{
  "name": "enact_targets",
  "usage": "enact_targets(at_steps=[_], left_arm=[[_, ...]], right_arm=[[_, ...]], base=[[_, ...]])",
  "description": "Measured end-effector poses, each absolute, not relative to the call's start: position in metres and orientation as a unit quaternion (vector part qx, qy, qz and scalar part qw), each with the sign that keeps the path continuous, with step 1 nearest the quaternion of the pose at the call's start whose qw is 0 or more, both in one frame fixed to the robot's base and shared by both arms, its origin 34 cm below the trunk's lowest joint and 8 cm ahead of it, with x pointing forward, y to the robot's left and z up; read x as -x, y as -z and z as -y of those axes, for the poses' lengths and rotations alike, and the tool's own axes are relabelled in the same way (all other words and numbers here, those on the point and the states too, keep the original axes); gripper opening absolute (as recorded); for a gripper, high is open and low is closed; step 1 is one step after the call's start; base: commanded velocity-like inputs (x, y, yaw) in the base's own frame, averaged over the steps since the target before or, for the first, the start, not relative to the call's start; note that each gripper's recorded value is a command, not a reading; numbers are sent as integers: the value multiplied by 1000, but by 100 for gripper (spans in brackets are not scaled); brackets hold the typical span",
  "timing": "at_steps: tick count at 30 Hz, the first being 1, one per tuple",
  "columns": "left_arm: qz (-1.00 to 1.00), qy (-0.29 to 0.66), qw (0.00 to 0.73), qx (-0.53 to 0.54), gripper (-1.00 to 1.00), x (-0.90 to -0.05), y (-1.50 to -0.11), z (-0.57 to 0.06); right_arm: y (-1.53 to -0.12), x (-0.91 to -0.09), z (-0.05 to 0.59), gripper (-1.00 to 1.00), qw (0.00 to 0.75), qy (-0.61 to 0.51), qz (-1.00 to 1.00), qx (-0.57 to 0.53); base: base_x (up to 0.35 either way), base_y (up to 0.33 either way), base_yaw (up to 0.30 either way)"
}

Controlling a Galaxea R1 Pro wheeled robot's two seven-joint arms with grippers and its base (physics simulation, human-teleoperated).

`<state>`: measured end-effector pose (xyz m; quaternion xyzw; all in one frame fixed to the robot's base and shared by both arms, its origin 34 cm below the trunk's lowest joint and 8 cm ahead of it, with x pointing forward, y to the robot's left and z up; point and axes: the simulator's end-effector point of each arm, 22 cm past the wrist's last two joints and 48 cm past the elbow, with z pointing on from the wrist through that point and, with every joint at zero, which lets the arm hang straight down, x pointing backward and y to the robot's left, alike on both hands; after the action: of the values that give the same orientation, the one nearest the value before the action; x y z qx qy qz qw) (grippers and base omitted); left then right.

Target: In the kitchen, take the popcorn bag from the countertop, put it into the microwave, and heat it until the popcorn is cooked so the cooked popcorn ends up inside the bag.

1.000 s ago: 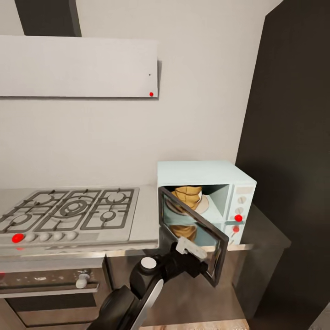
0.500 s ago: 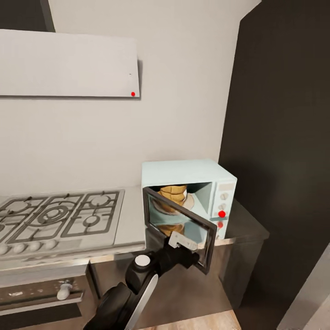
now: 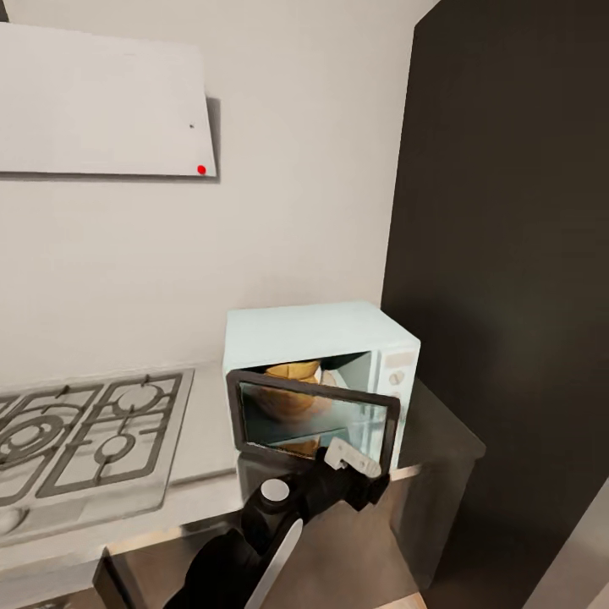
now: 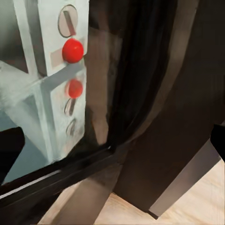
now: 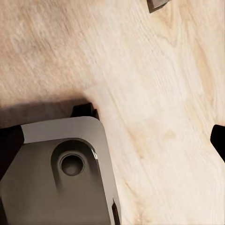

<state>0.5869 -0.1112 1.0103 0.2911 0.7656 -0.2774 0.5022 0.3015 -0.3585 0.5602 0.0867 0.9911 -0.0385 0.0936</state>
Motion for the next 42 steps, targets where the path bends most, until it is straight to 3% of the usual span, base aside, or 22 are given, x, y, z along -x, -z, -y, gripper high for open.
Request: enact_targets(at_steps=[20,32,42], left_arm=[[-756,283,515,-288,100,-588,-1022,112],[-761,269,526,-267,100,-595,-1025,107],[-753,263,542,-264,100,-600,-1039,102]], right_arm=[[-561,-301,361,100,93,40,-991,-87],[-560,-301,362,100,93,41,-991,-87],[-561,-301,365,100,92,42,-991,-87]], base=[[287,0,-125],[8,0,0],[-314,0,0]])
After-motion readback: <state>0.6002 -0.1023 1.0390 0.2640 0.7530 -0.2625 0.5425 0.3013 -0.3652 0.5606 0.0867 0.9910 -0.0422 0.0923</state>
